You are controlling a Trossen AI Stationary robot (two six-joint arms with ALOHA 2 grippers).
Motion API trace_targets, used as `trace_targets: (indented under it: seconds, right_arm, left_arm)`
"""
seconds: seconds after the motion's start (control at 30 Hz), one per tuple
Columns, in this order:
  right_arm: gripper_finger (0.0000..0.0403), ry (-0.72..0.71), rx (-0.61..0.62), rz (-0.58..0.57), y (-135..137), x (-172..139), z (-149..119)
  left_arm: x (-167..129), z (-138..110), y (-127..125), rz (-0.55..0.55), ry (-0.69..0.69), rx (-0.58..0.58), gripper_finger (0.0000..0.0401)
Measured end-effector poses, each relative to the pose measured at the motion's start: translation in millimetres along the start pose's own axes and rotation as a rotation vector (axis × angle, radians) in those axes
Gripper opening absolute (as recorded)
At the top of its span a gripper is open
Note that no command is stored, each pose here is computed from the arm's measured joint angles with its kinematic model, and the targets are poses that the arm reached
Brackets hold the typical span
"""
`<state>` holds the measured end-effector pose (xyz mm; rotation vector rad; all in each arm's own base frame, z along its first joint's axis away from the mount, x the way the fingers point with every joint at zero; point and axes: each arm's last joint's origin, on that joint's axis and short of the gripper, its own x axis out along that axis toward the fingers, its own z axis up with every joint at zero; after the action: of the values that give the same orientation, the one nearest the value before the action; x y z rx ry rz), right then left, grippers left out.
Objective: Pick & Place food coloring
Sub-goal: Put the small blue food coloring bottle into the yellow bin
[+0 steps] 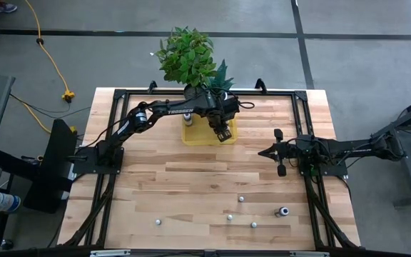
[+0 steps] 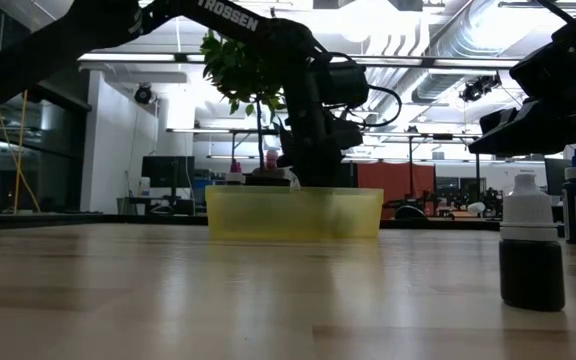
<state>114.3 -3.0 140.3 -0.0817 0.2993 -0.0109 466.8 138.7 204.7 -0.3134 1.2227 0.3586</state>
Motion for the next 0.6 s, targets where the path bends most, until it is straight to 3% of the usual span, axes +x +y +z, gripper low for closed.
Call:
trace_targets:
  seconds: [0.23,0.47,0.6]
  right_arm:
    - [0.0,0.0,0.0,0.0,0,0,0]
    - [0.0,0.0,0.0,0.0,0,0,0]
    - [0.0,0.0,0.0,0.0,0,0,0]
  left_arm:
    - [-7,3,0,-0.002,-0.013,0.032,0.0085]
    - [-52,19,-7,-0.022,-0.103,0.079,0.0085]
    - [-76,17,-25,-0.108,-0.151,0.144,0.0093]
